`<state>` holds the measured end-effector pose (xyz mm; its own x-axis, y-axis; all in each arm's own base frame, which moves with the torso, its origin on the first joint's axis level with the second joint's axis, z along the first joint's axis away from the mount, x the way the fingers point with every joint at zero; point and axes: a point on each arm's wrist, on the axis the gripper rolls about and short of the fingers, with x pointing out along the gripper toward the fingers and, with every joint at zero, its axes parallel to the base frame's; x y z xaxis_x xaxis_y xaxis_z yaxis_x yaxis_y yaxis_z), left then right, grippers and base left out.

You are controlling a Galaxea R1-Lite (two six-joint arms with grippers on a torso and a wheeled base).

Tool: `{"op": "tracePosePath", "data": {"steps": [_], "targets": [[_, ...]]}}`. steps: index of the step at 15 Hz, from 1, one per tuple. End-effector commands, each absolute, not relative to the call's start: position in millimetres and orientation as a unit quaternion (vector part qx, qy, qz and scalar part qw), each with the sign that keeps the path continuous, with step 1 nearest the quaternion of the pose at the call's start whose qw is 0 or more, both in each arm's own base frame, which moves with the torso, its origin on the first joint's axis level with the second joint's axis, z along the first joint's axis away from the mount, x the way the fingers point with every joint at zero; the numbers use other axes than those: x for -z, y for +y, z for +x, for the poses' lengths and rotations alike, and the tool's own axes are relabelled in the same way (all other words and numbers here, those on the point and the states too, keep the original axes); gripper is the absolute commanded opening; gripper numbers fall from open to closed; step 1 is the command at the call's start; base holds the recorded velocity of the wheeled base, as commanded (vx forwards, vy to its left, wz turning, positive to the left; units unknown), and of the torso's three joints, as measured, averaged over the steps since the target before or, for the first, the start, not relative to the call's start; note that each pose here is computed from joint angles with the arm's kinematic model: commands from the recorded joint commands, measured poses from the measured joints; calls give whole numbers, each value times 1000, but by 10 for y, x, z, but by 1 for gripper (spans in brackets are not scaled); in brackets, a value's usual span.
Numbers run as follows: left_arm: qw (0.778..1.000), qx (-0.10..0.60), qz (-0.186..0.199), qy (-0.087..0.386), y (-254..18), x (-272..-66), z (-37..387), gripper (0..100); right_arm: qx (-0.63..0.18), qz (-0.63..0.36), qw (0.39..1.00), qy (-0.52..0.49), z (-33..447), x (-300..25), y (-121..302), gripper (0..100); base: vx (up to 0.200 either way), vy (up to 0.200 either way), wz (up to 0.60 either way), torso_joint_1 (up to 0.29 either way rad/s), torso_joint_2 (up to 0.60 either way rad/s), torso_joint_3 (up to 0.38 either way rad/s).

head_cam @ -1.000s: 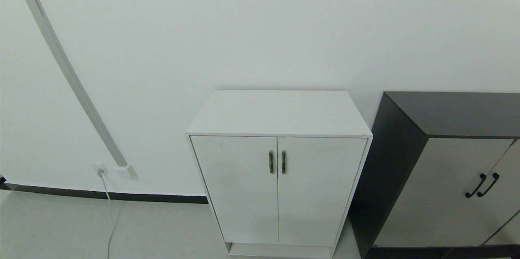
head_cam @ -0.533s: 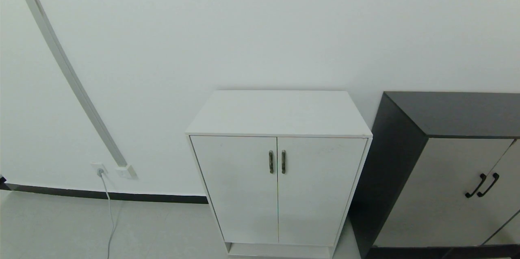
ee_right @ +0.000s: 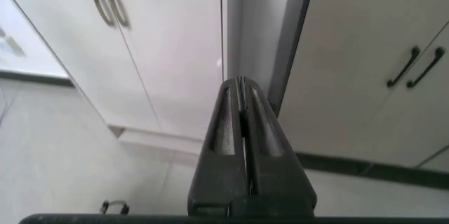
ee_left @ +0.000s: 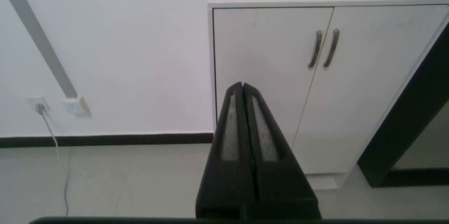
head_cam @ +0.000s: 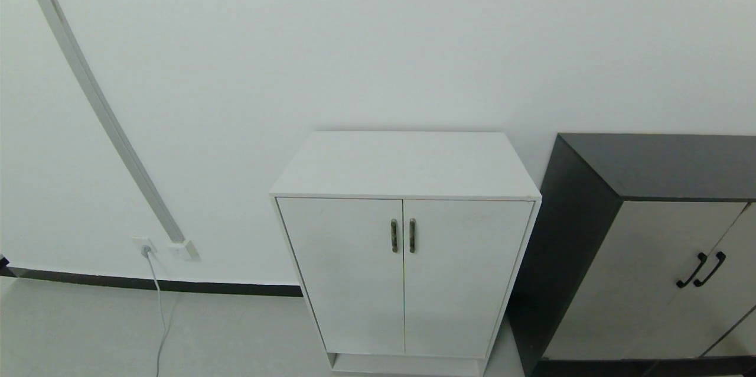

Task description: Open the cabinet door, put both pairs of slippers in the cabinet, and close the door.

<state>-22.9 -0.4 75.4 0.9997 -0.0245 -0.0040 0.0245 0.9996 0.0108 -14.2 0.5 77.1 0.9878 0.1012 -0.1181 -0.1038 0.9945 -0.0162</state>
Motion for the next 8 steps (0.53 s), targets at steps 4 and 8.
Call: {"op": "tracePosePath", "data": {"steps": [4,8], "targets": [[1000,12,5,3,-4,-753,-228,0,-11,-10,1000,6,-221,-754,9,0,0,0,0,0,0,0],[1000,11,5,2,-3,-753,-229,0,17,18,1000,0,-226,-757,-4,0,0,0,0,0,0,0]]}}
